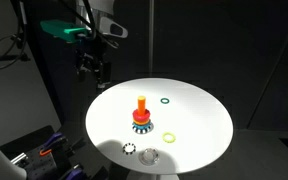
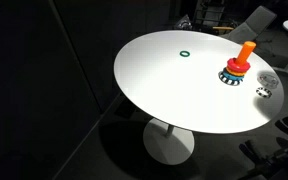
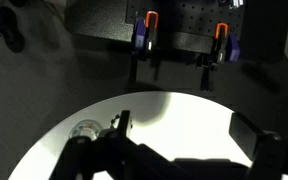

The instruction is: Take the orange ring off of the ring toss then place a black and white one onto it

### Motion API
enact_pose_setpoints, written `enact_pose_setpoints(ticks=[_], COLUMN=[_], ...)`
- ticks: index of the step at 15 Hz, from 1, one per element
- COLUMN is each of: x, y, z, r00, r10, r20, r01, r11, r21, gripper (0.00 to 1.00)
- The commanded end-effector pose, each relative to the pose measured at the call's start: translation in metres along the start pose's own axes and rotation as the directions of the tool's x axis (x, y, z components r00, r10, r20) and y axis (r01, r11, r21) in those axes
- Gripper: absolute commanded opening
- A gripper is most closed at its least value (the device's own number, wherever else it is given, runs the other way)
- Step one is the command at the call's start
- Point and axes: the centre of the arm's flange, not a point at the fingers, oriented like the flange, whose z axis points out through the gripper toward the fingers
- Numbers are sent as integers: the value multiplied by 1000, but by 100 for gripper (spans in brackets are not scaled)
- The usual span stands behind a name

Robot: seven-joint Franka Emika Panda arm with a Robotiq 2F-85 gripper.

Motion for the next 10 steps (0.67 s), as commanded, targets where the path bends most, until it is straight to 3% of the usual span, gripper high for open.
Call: enact_pose_setpoints(ticks=[1,10], x=[0,4], y=[0,3], z=[0,9], r00=[1000,1000], r10=[0,5], r20=[0,-7], r01=[0,-5], r11=[1000,1000], r21=[0,-3], gripper=[100,100])
